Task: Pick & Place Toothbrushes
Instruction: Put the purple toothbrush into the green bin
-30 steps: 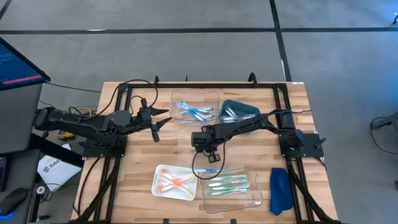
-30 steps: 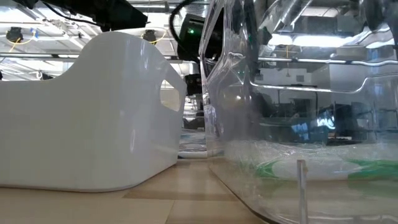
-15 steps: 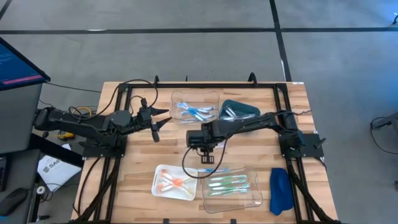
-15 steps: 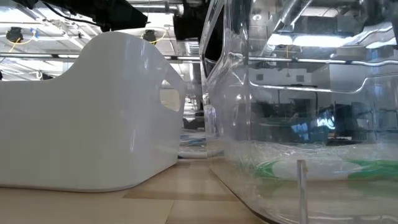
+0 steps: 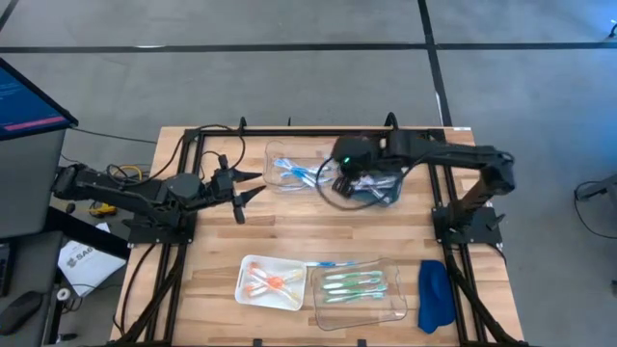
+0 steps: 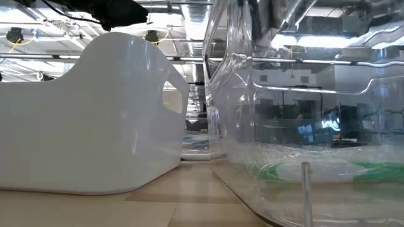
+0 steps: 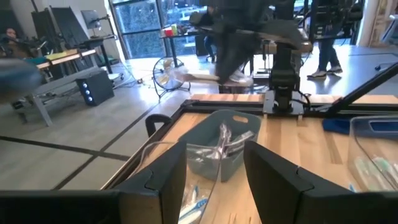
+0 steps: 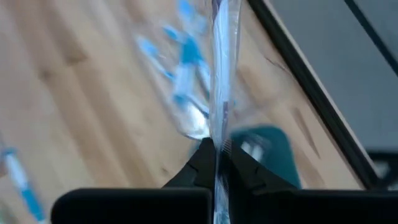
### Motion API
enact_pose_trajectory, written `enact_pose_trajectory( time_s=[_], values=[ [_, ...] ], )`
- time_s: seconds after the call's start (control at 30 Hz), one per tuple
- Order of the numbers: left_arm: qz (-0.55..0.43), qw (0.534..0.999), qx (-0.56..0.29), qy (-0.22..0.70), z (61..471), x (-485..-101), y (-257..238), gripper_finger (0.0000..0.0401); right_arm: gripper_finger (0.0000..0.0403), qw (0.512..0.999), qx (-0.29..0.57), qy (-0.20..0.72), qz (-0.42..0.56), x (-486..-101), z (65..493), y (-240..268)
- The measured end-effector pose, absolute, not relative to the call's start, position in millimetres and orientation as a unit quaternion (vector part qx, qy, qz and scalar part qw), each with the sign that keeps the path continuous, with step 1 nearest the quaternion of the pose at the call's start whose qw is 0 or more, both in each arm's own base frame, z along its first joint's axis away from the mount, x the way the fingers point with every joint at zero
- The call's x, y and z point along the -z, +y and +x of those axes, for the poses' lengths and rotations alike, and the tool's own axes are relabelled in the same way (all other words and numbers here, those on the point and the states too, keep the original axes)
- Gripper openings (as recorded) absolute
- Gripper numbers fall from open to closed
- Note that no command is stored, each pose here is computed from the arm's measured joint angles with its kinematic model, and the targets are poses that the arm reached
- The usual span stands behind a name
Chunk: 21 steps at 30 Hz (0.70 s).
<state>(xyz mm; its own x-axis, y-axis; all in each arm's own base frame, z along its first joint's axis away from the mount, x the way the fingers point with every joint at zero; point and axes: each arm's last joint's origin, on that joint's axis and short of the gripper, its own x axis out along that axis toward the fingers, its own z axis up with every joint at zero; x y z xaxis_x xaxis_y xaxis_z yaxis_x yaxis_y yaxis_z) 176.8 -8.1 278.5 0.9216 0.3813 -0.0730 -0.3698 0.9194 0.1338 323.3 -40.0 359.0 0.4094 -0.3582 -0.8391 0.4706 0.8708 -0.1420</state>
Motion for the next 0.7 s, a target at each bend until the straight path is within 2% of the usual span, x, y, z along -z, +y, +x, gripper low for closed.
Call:
enact_pose_trajectory(
  time_s=[0.23, 0.33, 0.57, 0.7],
  values=[
    [0.058, 0.979, -0.192, 0.046, 176, -279, -8, 0.0153, 0.0003, 0.797, 0.317, 0.498, 0.123, -319, 283, -79],
    [0.058, 0.979, -0.192, 0.046, 176, -279, -8, 0.0153, 0.0003, 0.799, 0.312, 0.491, 0.152, -299, 276, -88],
    [0.056, 0.979, -0.192, 0.044, 176, -280, -8, 0.0153, 0.0004, 0.765, 0.337, 0.518, 0.182, -265, 260, -106],
    [0.056, 0.979, -0.192, 0.042, 176, -280, -8, 0.0153, 0.0005, 0.764, 0.317, 0.516, 0.22, -245, 258, -106]
  ],
)
